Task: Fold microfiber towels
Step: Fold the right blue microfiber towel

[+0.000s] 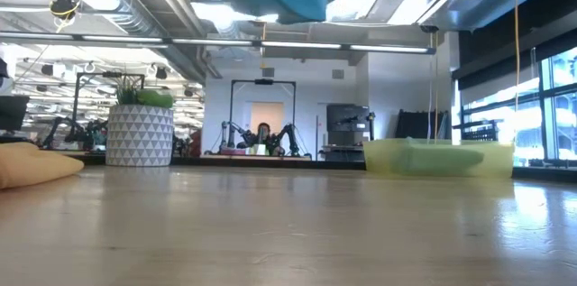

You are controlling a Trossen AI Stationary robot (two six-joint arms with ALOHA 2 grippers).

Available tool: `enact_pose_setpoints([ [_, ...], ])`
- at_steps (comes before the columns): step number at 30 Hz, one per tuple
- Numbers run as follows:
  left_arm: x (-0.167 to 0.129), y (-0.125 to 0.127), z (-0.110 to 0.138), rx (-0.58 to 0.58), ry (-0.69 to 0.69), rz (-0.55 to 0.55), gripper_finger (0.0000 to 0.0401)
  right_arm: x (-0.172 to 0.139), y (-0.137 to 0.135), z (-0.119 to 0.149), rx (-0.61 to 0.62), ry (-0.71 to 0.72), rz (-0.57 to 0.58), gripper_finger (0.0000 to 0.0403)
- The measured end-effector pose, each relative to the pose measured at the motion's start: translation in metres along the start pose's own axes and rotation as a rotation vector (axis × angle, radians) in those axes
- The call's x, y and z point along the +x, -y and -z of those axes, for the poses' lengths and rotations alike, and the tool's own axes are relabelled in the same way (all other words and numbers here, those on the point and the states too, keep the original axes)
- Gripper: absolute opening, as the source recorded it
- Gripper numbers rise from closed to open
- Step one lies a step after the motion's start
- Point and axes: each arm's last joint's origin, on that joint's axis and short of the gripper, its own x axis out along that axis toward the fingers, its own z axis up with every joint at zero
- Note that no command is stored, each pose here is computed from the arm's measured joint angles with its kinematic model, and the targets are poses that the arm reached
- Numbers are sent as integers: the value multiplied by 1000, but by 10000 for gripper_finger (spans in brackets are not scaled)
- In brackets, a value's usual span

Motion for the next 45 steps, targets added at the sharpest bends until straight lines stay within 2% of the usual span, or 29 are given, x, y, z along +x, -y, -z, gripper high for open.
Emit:
enact_pose_setpoints([
  [3, 8, -10, 6, -39, 12, 15, 143, -2, 1, 0, 6, -1, 5, 8],
  [8, 22, -9, 10, -3, 19, 88, 143, -2, 0, 0, 3, 0, 4, 8],
  [17, 50, -33, 45, -41, -9, 44, 144, -2, -2, -2, -8, 3, 4, 9],
  [20, 55, -36, 52, -65, -4, 86, 144, -3, -3, -3, -11, 5, 3, 9],
  [25, 66, -33, 61, -120, -27, 171, 144, -5, -9, -6, -25, 11, 3, 9],
  [36, 73, -35, 72, -165, -60, 183, 144, -5, -11, -7, -5, 10, 2, 9],
  [41, 75, -31, 70, -151, -49, 204, 142, -5, -11, -2, 52, -12, 4, 9],
  [45, 80, -23, 68, -121, -41, 243, 122, -5, -11, -1, 73, -20, 5, 9],
])
